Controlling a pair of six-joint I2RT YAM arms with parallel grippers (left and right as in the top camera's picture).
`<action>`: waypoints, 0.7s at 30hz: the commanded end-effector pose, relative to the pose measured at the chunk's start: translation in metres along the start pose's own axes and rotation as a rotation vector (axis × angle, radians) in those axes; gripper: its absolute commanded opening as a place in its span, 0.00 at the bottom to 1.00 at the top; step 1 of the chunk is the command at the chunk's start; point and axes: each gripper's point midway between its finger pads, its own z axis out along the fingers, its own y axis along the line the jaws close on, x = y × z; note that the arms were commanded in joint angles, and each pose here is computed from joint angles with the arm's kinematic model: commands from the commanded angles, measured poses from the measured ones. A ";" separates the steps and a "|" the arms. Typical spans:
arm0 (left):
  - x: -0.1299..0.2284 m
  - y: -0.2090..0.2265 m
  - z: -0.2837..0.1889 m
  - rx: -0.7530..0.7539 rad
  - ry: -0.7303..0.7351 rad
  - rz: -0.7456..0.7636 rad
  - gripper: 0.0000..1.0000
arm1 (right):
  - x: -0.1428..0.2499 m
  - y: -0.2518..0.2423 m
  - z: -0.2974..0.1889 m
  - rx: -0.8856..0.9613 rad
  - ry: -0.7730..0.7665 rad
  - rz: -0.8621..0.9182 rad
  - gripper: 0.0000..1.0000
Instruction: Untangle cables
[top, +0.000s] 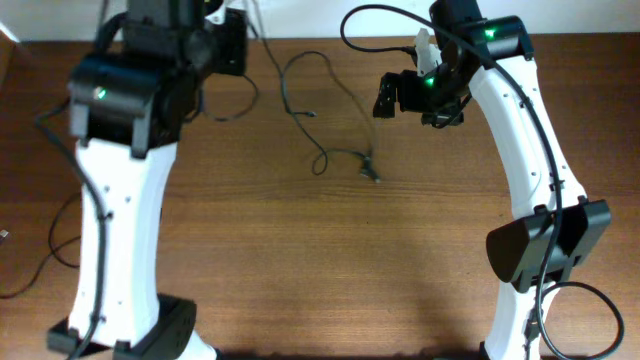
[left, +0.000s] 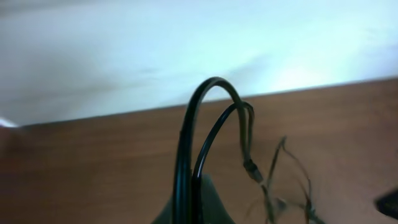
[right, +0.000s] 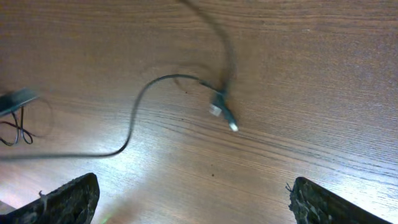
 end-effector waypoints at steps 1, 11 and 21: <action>-0.004 0.053 -0.031 -0.281 -0.037 -0.069 0.00 | -0.001 -0.002 -0.005 0.009 -0.015 -0.013 0.99; 0.005 0.004 -0.013 -0.042 0.014 -0.093 0.00 | 0.021 0.069 -0.009 -0.338 0.056 -0.226 0.99; 0.003 0.013 -0.012 -0.055 0.004 -0.113 0.00 | 0.049 0.144 0.028 -0.689 0.043 -0.575 0.94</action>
